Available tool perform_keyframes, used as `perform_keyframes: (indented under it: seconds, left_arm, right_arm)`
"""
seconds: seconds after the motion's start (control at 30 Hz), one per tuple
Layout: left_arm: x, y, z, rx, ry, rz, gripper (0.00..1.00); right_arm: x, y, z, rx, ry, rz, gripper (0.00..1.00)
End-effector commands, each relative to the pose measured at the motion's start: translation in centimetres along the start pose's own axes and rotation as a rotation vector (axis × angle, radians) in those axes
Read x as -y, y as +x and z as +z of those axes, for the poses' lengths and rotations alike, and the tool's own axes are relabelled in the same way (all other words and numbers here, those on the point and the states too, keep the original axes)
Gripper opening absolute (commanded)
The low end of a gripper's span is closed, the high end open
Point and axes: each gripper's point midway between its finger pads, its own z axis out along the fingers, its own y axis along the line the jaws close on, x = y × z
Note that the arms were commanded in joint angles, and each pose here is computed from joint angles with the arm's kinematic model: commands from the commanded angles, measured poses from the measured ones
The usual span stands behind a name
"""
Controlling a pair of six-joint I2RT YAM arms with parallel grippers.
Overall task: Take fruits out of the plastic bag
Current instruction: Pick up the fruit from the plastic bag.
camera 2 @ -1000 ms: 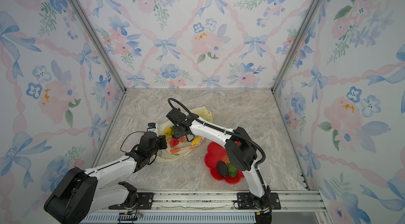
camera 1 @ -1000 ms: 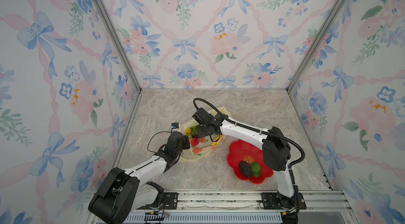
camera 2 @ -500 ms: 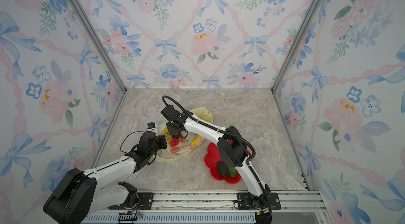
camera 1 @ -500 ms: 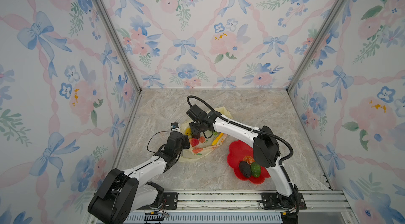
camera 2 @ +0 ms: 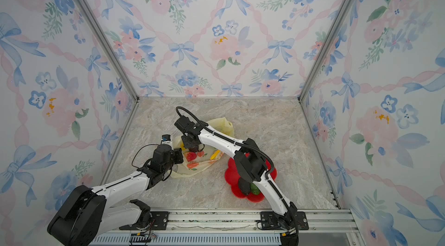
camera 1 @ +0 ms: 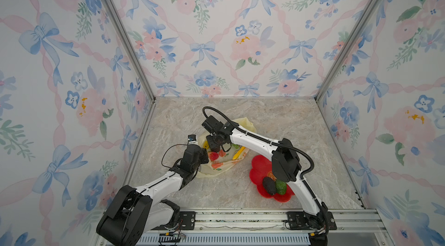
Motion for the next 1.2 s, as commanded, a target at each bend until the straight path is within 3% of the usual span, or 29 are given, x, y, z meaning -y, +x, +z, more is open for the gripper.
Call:
perform_keyframes:
  seconds: [0.0,0.63,1.17]
  left_arm:
    - [-0.3,0.4,-0.2,-0.014,-0.002,-0.012,0.07]
    - [-0.5,0.5,0.0,-0.018,-0.009,-0.013,0.07]
    - [-0.7,0.6,0.1,-0.020,-0.017,-0.010,0.07]
  right_arm:
    - [-0.2,0.7,0.6,-0.028,0.019,-0.024,0.25]
    - [-0.3,0.6,-0.5,-0.019,0.029,-0.034,0.13]
    - [1.6,1.5,-6.5,0.066,0.051,-0.001,0.13]
